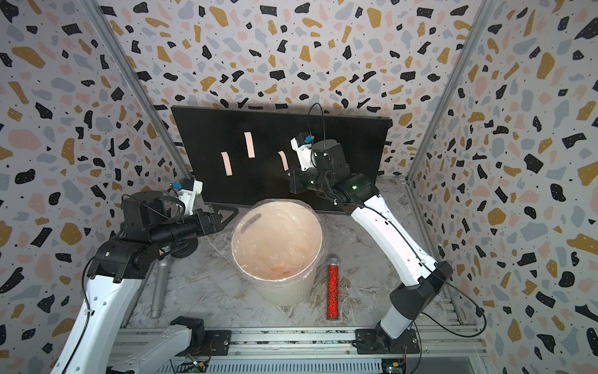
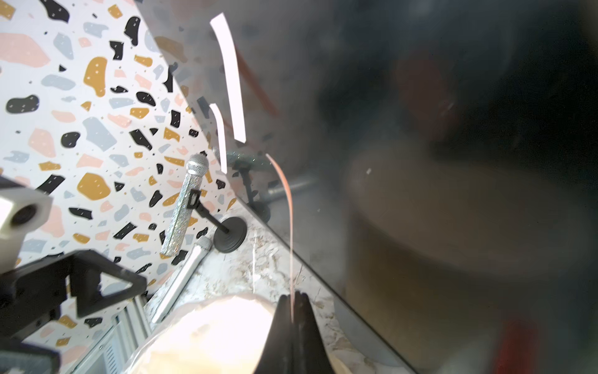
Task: Remove the sticky note from the monitor
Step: Place the sticky note in the trash bin.
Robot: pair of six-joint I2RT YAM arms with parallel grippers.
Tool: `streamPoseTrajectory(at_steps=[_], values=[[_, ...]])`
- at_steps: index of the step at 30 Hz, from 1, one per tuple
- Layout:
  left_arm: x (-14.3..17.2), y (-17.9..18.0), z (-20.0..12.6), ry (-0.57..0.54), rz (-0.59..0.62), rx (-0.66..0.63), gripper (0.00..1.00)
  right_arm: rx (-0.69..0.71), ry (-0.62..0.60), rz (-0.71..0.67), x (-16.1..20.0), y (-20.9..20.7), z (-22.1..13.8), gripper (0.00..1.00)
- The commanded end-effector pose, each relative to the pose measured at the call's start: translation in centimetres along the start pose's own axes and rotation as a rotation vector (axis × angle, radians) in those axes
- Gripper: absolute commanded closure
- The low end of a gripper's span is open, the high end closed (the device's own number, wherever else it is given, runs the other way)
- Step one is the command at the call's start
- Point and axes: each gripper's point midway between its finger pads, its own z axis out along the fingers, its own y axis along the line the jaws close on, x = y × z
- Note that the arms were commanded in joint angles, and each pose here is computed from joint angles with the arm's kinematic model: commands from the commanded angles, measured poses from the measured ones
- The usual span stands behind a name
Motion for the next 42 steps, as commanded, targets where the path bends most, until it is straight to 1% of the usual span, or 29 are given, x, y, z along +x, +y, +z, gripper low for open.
streamPoseTrajectory(at_steps=[1, 7, 11, 18, 26, 30, 36, 37, 42], values=[[-0.2, -0.3, 0.0, -0.019, 0.013, 0.016, 0.00, -0.050, -0.022, -0.025, -0.3, 2.4, -2.5, 1.00], [-0.2, -0.2, 0.2, -0.018, -0.002, 0.025, 0.00, -0.081, 0.020, -0.066, 1.8, 4.7, -3.8, 1.00], [0.0, -0.1, 0.4, -0.015, -0.012, 0.025, 0.01, -0.092, 0.058, -0.076, 3.7, 5.6, -4.3, 1.00], [-0.1, 0.1, 0.5, -0.020, -0.021, 0.018, 0.01, -0.095, 0.134, -0.059, 8.1, 5.9, -4.4, 1.00], [-0.4, 1.0, 0.8, -0.031, -0.041, -0.023, 0.00, -0.074, 0.222, -0.059, 12.5, 5.8, -4.4, 1.00], [-0.6, 1.5, 0.9, -0.040, -0.042, -0.046, 0.01, -0.059, 0.266, -0.058, 14.4, 5.6, -4.2, 1.00], [-1.4, 2.1, 1.0, -0.075, -0.039, -0.079, 0.01, -0.033, 0.306, -0.053, 16.2, 4.9, -4.2, 1.00], [-1.6, 2.1, 1.1, -0.079, -0.038, -0.080, 0.01, -0.028, 0.313, -0.052, 16.4, 4.8, -4.1, 0.99], [-3.1, 2.4, 1.9, -0.105, -0.042, -0.083, 0.00, -0.017, 0.344, -0.053, 17.2, 4.5, -4.0, 0.89]])
